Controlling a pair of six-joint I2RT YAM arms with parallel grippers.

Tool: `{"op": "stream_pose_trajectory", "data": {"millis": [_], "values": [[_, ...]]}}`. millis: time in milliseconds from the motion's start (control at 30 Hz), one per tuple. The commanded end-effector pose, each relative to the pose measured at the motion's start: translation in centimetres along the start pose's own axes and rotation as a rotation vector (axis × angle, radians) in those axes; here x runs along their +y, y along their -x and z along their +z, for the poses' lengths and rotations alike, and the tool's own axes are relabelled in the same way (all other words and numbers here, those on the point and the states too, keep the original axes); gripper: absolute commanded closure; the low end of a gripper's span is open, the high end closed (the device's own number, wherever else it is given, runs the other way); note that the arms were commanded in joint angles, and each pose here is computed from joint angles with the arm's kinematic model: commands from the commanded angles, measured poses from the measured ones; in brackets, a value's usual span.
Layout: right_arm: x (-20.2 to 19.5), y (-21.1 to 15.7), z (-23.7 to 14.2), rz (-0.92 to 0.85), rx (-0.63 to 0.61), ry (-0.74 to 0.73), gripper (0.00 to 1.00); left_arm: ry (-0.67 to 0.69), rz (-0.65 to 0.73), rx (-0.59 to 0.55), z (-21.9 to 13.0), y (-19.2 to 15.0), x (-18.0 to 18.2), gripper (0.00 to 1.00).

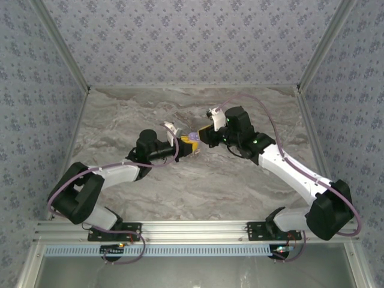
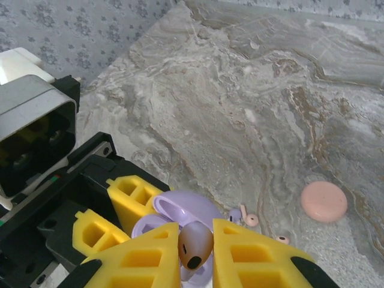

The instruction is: Insert the wireless bluetooth earbuds into the charging case

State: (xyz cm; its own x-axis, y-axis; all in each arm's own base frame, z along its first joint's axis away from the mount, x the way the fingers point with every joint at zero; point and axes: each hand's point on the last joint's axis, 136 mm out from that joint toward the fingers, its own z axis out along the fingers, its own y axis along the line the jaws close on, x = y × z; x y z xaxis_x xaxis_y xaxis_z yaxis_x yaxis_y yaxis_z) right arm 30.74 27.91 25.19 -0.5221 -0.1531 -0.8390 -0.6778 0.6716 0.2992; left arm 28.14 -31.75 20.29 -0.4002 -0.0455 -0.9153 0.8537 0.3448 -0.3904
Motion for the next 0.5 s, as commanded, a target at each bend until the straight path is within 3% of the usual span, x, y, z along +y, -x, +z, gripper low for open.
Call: {"op": "stream_pose_trajectory", "data": {"millis": [0, 467], "values": [[1.2, 3.1, -1.5, -0.05, -0.1, 0.006, 0.81, -0.062, 0.045, -0.054, 0.0, 1.4, -1.4, 0.97], [2.1, 4.1, -2.4, -0.086, -0.161, 0.002, 0.81, -0.073, 0.017, -0.087, 0.6, 3.2, -2.3, 0.97]]}}
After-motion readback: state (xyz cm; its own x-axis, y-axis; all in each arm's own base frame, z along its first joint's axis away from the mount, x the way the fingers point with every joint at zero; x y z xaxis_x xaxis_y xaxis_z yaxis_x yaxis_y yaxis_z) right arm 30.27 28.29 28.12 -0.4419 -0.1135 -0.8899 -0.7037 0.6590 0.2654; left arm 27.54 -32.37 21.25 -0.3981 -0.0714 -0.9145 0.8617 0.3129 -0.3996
